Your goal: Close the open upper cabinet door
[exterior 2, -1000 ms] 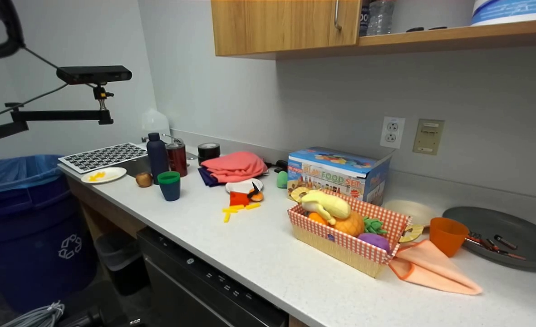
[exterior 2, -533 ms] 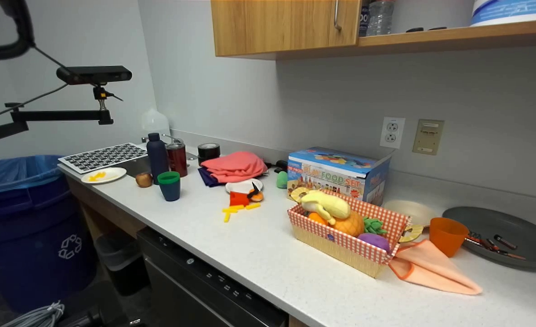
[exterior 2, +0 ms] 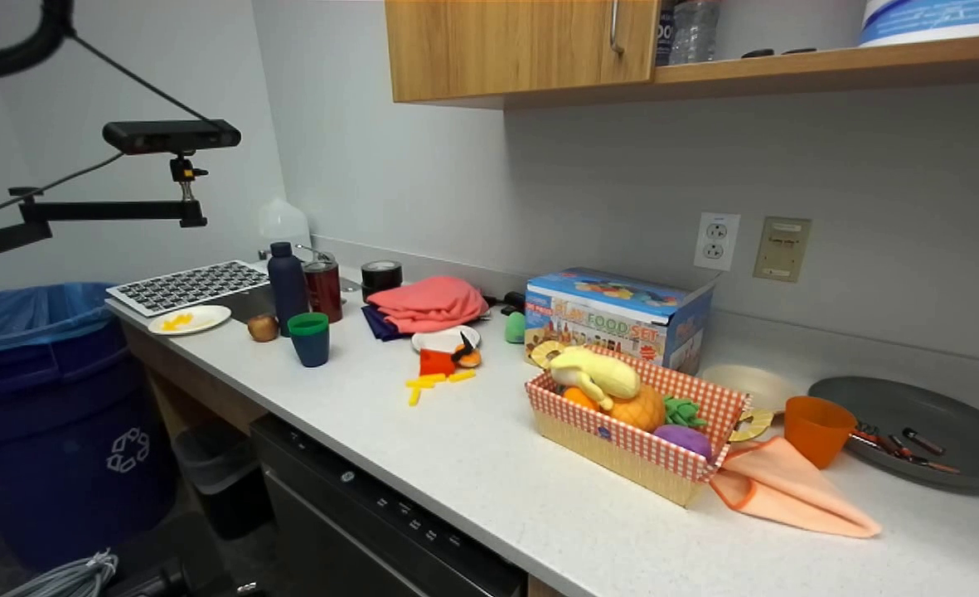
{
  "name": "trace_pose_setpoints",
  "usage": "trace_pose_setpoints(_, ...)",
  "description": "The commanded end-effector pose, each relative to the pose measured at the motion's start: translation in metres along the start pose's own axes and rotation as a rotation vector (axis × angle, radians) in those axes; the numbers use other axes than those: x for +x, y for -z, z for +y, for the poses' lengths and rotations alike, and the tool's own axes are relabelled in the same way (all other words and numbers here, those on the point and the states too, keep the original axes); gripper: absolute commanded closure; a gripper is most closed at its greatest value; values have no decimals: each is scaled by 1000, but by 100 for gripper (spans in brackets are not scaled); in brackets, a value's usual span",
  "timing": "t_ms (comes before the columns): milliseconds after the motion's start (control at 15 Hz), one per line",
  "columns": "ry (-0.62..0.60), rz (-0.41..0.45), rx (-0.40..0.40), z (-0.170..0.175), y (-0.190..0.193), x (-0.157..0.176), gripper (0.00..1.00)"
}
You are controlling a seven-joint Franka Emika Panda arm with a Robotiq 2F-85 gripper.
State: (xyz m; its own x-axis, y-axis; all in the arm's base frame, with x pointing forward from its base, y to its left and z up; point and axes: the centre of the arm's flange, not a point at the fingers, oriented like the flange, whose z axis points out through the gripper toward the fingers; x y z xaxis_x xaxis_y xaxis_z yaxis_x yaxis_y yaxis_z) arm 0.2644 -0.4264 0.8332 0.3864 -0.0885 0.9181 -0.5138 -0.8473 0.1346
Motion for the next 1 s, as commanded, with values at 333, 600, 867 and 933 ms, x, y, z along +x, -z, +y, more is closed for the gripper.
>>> trace_pose_setpoints(333, 53, 55, 116, 8, -11, 21, 0)
trace_pose_setpoints(600, 68, 43, 35, 19, -14, 19, 0)
trace_pose_setpoints(867, 62, 31, -13, 32, -15, 17, 0)
trace_pose_setpoints(933, 61, 29, -18, 34, -16, 17, 0)
